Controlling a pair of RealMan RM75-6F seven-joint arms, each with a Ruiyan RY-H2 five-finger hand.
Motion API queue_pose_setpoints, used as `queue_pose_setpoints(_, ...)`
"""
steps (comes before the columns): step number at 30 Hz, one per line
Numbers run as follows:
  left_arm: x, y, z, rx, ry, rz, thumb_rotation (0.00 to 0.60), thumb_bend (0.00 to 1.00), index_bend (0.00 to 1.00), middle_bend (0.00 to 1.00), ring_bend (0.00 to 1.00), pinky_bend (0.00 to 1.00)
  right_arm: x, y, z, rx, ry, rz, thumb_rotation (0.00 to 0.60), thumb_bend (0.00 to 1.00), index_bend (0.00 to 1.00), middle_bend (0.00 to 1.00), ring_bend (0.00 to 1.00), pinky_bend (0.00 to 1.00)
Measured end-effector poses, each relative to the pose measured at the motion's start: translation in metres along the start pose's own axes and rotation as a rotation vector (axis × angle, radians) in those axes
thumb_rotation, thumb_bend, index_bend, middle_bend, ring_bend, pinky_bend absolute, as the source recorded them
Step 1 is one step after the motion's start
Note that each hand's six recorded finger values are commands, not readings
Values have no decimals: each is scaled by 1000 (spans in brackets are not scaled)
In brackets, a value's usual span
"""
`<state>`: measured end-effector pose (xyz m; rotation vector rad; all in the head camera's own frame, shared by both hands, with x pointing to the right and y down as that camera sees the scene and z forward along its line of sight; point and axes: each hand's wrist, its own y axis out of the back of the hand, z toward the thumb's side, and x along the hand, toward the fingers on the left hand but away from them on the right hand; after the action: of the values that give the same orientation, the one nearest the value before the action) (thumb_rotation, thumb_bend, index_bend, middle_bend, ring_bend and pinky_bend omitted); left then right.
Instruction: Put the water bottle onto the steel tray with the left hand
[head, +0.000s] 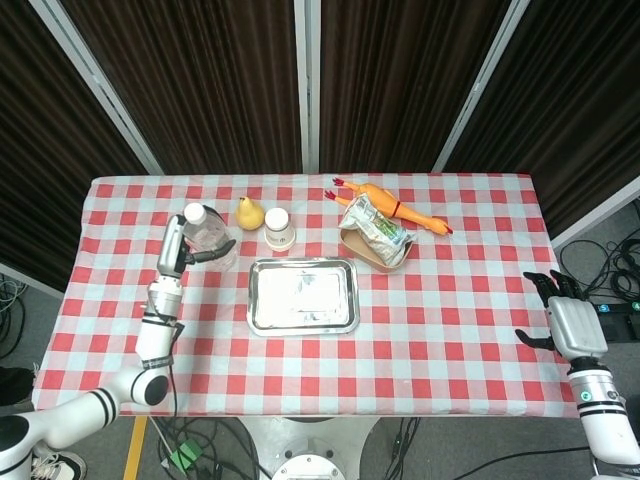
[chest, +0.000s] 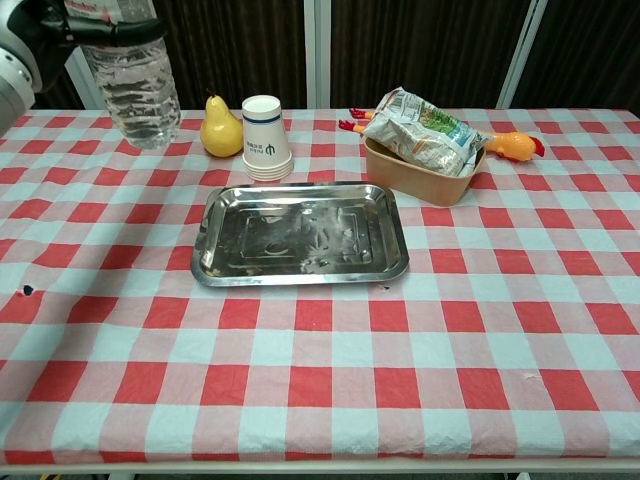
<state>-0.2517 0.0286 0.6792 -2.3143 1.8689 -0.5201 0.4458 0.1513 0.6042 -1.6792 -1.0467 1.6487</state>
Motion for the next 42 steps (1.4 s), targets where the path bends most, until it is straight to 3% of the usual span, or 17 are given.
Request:
queue_pose_setpoints(9, 1, -45, 29, -57, -60, -81, 600, 239, 616, 711, 565, 578, -1, -2, -1, 5, -5, 6, 600, 115, 122, 143, 0, 52)
queue_pose_setpoints(11, 4, -33, 28, -31, -67, -56, 600, 239, 616, 711, 564, 577, 0, 0, -1, -1, -4, 3, 600, 115, 122, 143, 0, 52)
queue_pose_setpoints(17, 17, 37, 14, 83, -41, 60, 600, 239, 616, 711, 564, 577, -1, 0, -1, 1, -3, 1, 600, 115, 122, 143, 0, 52)
queue_pose_setpoints(19, 15, 35, 14, 76, -38, 48, 600, 239, 615, 711, 564, 577, -1, -3, -1, 11, -3, 9, 600, 115, 122, 143, 0, 52)
queue_pose_setpoints(25, -3, -13, 21, 2, -53, -66, 600, 238, 614, 711, 564, 577, -1, -7, -1, 22, -8, 22, 600, 115, 122, 143, 0, 52)
queue_pose_setpoints(33, 11, 43, 15, 65, -22, 41, 600, 239, 614, 711, 564, 577, -2, -7, 0, 20, -4, 24, 600, 115, 122, 143, 0, 52)
queue_pose_setpoints(35, 10, 37, 14, 59, -20, 28, 600, 239, 614, 711, 564, 577, -1, -8, 1, 25, 0, 27, 600, 115, 122, 143, 0, 52)
queue_pose_setpoints(42, -4, -23, 12, -6, -28, -64, 600, 239, 614, 711, 565, 577, 0, -6, 0, 16, -2, 17, 600, 115, 122, 143, 0, 52)
